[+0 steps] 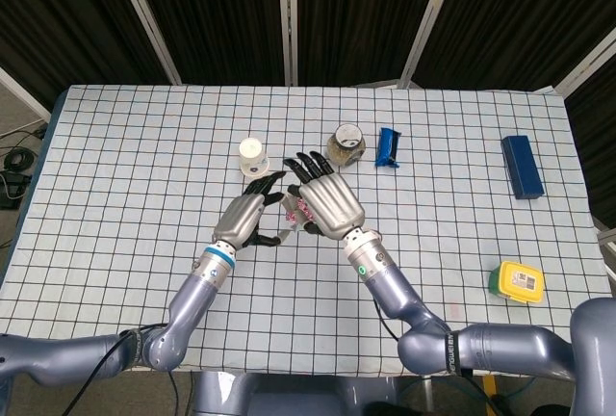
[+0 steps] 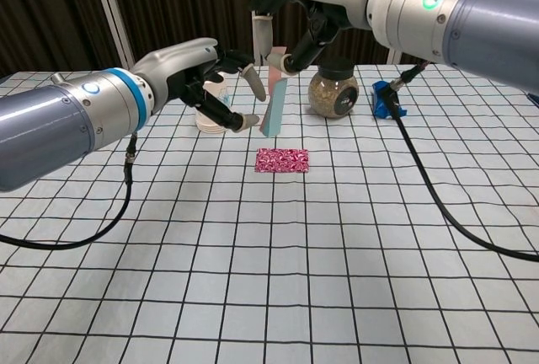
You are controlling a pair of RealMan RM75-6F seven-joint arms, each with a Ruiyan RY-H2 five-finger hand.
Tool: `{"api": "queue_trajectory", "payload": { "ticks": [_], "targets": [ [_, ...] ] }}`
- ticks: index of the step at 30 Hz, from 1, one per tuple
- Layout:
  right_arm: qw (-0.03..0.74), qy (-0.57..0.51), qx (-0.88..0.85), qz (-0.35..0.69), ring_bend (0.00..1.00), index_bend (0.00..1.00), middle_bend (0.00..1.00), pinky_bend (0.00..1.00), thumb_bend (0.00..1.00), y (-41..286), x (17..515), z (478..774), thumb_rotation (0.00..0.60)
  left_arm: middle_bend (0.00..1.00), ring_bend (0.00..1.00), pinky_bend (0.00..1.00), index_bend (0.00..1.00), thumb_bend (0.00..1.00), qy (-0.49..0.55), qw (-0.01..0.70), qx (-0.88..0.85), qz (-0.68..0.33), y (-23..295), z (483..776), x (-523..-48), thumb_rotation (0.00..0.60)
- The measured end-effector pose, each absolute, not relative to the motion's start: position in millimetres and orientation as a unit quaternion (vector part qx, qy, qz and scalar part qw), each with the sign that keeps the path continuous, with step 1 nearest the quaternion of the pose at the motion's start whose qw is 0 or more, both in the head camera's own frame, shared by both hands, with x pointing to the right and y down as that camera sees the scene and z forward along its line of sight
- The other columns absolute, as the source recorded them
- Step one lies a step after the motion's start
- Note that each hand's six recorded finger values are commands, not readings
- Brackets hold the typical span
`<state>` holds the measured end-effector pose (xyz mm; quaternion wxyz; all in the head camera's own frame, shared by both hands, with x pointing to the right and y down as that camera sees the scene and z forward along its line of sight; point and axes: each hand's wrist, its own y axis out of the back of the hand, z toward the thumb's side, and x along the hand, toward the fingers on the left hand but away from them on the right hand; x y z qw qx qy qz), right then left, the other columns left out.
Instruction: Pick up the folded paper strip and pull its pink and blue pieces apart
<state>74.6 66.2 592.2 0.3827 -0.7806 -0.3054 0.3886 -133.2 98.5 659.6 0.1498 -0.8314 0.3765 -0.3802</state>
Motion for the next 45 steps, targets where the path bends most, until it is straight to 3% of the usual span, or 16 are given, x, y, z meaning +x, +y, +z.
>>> {"api": "queue_trajectory", "payload": {
  "ticks": [23,45],
  "targets": [
    [0.378,-0.301,-0.79,0.378,0.0,0.76,0.11,0.0,0.44,70,68,590,0.6,0.0,0.0,0.0,0.48,0.4,0.378,0.147,-0.827,-0.389,98,662,-124,0.6],
    [0.379,-0.305,-0.788,0.379,0.0,0.77,0.11,0.0,0.44,67,76,589,0.6,0.0,0.0,0.0,0.67,0.5,0.382,0.141,-0.822,-0.398,102,668,-122,0.6]
  ]
}}
